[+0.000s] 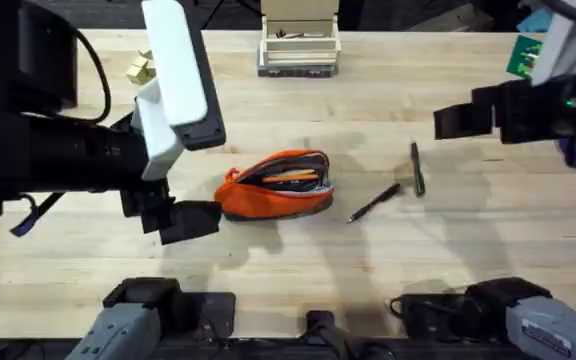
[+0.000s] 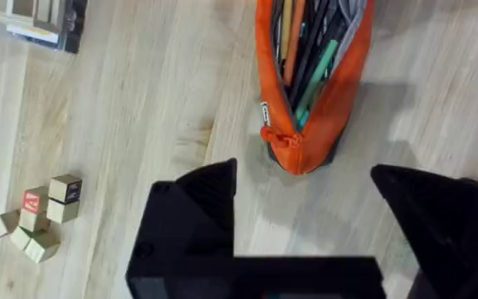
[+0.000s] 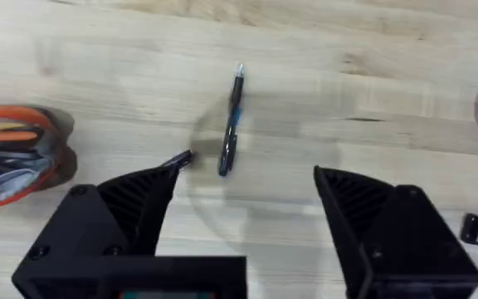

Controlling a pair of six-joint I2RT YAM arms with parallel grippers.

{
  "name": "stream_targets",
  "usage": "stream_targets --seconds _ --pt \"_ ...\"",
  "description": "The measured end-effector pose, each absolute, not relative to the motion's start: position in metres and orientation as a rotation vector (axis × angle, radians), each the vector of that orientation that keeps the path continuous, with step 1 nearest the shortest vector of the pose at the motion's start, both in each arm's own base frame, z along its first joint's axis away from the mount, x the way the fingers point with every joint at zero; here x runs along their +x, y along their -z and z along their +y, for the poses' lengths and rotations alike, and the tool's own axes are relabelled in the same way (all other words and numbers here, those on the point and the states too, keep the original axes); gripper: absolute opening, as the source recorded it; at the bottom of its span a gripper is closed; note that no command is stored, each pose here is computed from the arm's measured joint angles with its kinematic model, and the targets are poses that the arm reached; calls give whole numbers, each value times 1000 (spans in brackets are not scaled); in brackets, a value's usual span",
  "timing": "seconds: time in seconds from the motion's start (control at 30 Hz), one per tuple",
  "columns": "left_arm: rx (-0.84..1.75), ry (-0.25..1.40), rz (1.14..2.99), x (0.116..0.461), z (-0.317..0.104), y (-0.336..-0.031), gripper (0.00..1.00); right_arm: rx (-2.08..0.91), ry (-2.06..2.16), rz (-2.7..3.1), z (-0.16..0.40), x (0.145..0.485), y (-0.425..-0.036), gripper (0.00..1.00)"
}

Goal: Unzip the bag, pick up the pens from the table one at a time and place them inside, then zip the bag closed.

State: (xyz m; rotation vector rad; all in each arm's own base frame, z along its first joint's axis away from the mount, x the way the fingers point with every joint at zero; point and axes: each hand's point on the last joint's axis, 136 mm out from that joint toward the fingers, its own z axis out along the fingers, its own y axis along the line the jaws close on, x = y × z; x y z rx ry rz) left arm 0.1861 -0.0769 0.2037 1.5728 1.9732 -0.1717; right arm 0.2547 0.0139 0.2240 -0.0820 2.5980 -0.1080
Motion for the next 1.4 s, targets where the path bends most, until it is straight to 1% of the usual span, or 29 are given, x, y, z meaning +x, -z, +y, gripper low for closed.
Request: stream_targets --seconds 0.23,0.5,0.83,0.93,0.97,1.13,1.4 --pt "1573 172 1973 186 -77 -204 993 -94 126 2697 16 268 -198 998" --pt "1573 172 1973 186 -77 -204 993 -25 121 2745 20 296 -171 998" --pt "1573 172 1973 186 -77 -204 993 37 126 2815 22 313 -136 998" --pt "1573 172 1973 186 -77 -204 993 58 122 2810 23 316 -123 998" --pt "1573 172 1973 186 -77 -204 993 75 121 2806 22 317 -108 998" --pt "1573 172 1973 186 -77 -204 993 83 124 2822 22 312 -84 998" --pt "1573 171 1973 186 -77 -204 993 88 123 2820 23 318 -62 998"
